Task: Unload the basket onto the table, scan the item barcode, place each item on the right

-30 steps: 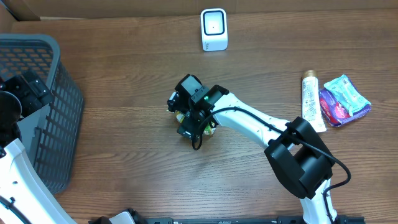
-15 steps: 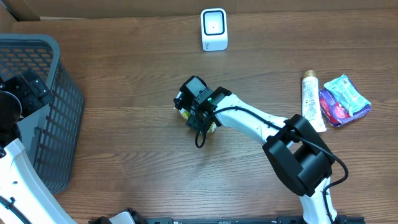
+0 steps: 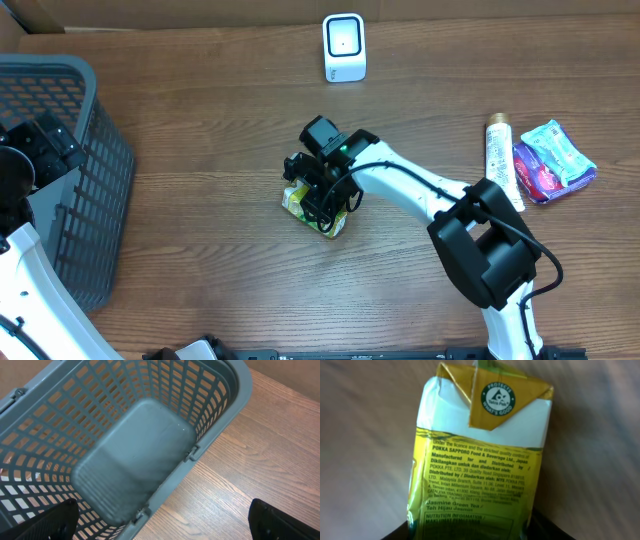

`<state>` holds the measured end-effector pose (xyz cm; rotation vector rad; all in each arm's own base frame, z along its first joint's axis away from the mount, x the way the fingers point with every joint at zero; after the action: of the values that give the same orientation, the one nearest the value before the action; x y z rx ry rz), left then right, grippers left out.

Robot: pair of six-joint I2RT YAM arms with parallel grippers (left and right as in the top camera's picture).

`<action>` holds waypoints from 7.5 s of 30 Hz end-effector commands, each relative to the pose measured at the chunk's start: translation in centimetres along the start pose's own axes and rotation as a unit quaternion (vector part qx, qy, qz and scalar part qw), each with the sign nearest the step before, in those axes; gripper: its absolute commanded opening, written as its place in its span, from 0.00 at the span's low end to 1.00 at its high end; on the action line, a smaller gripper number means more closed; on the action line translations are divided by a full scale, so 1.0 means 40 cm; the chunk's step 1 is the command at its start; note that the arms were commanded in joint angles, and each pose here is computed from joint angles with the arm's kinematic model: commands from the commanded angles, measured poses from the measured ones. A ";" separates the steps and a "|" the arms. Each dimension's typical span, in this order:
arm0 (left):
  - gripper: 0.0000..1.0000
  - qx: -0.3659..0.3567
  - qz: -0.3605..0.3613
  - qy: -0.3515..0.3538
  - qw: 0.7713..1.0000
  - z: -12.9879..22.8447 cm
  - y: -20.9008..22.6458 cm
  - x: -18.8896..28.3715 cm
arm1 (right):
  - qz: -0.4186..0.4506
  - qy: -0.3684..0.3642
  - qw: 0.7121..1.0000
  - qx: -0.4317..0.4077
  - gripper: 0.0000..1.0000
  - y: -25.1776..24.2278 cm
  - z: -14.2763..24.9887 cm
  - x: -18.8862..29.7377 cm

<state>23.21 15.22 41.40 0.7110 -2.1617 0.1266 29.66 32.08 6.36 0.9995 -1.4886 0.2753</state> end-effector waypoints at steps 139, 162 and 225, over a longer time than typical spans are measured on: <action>0.99 0.006 -0.003 -0.004 1.000 -0.006 0.003 0.002 | -0.335 -0.065 0.932 -0.120 0.04 0.058 -0.072 0.136; 1.00 0.006 -0.003 -0.004 1.000 -0.006 0.003 0.002 | -0.512 -0.164 0.824 -0.176 0.04 -0.039 -0.179 0.627; 1.00 0.006 -0.003 -0.004 1.000 -0.006 0.003 0.002 | 0.414 -0.404 0.815 0.030 0.04 -0.451 -0.501 0.510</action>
<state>23.21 15.22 41.40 0.7110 -2.1617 0.1266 58.59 26.64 18.92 0.4170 -2.6141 0.4275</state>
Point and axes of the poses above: each gripper's point midway between its finger pads, its own x axis back along the fingers, its own y axis along the line the jaws close on, z = x × y, the point moved 4 cm from there along x, back along the fingers, and after that the axes turned 9 degrees about -x, right-handed, at the moved point
